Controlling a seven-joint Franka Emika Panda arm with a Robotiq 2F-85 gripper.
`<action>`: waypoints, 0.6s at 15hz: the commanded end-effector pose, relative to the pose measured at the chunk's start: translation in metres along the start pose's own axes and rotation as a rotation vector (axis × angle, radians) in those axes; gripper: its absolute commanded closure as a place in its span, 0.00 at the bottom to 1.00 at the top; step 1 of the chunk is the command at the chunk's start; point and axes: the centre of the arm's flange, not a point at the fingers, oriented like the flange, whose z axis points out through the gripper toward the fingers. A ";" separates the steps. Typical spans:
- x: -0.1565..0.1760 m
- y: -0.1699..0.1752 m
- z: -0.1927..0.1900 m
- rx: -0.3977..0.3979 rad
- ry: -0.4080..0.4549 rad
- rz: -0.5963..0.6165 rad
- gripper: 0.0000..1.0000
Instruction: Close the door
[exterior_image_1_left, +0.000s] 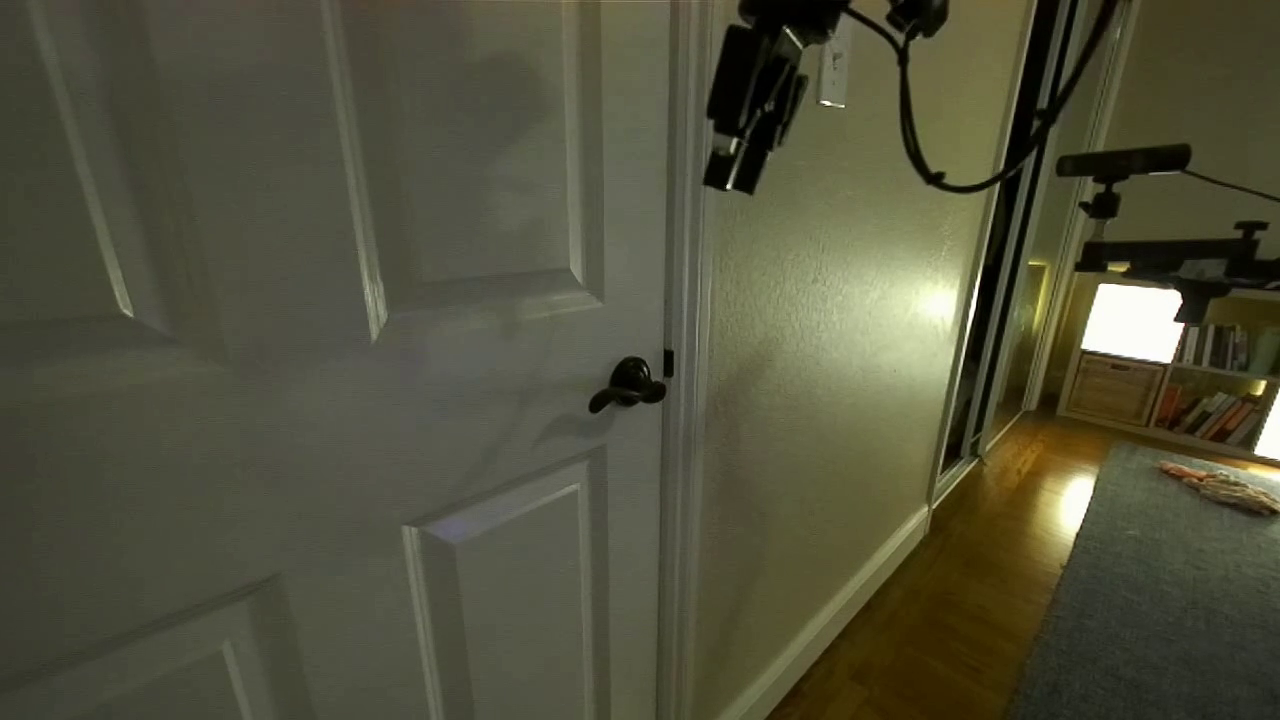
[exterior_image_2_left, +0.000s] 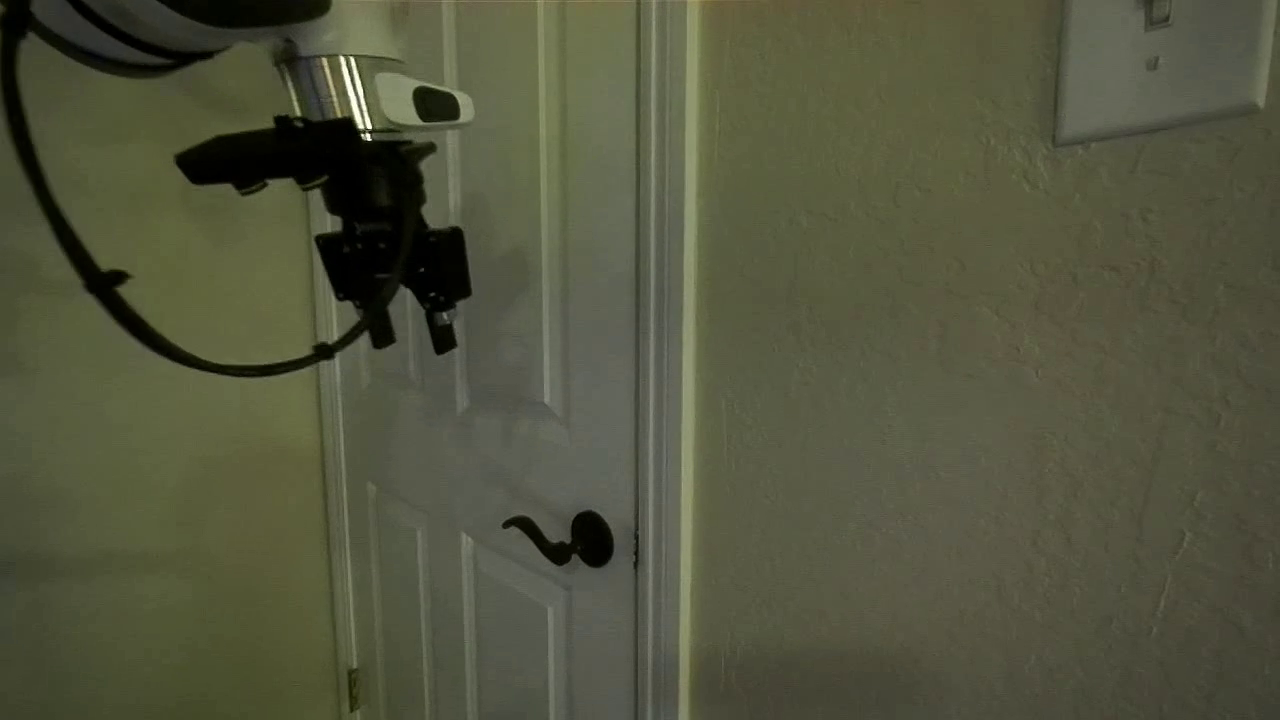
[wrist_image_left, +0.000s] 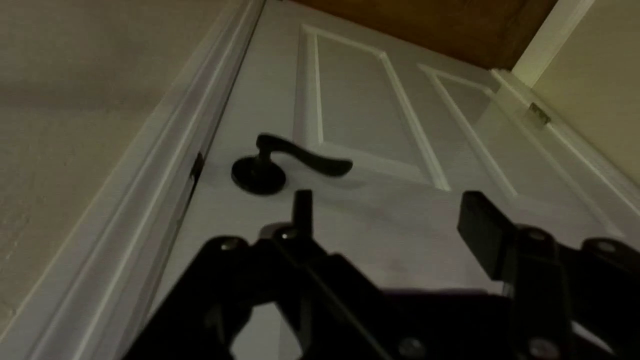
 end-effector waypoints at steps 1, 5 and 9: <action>-0.087 -0.010 -0.027 0.042 -0.164 0.051 0.00; -0.137 -0.016 -0.047 0.082 -0.281 0.077 0.00; -0.113 -0.015 -0.042 0.070 -0.272 0.048 0.00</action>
